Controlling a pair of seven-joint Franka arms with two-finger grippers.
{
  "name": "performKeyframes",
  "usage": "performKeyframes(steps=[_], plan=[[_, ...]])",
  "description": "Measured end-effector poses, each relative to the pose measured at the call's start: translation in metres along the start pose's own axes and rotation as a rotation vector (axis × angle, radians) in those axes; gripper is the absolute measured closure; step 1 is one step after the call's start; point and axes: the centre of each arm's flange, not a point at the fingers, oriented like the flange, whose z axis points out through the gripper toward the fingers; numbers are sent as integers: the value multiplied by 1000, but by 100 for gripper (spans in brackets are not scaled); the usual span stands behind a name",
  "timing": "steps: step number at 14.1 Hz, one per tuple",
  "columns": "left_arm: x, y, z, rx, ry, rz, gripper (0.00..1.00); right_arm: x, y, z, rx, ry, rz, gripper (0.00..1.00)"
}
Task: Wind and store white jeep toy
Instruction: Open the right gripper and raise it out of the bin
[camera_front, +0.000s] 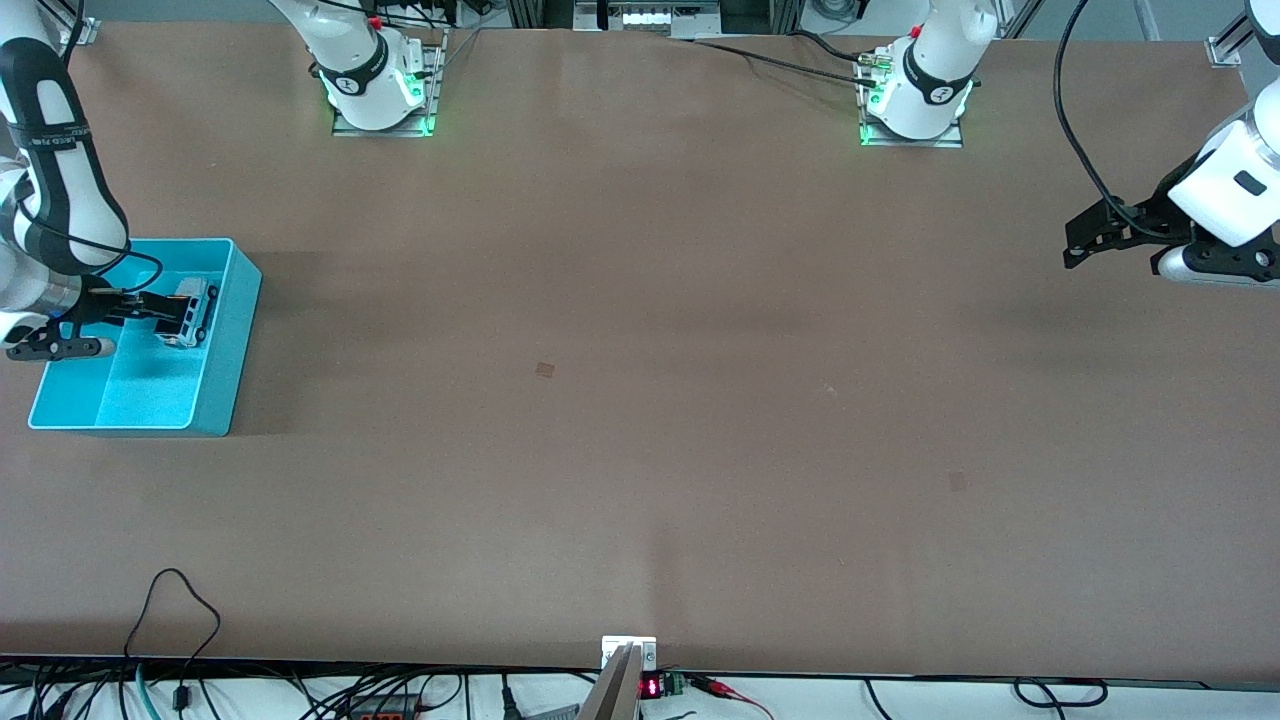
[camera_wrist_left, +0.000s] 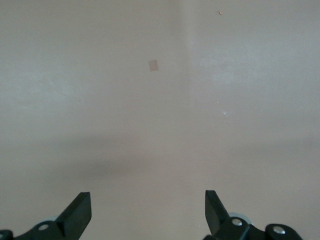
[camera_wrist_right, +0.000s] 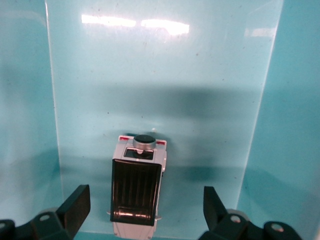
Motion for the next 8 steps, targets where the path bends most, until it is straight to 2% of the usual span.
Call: performKeyframes(steps=[4,8], plan=[[0,0,0,0,0,0,0,18,-1,-53,17,-41,-8,0],[0,0,0,0,0,0,0,44,-25,-124,9,-48,87,0]])
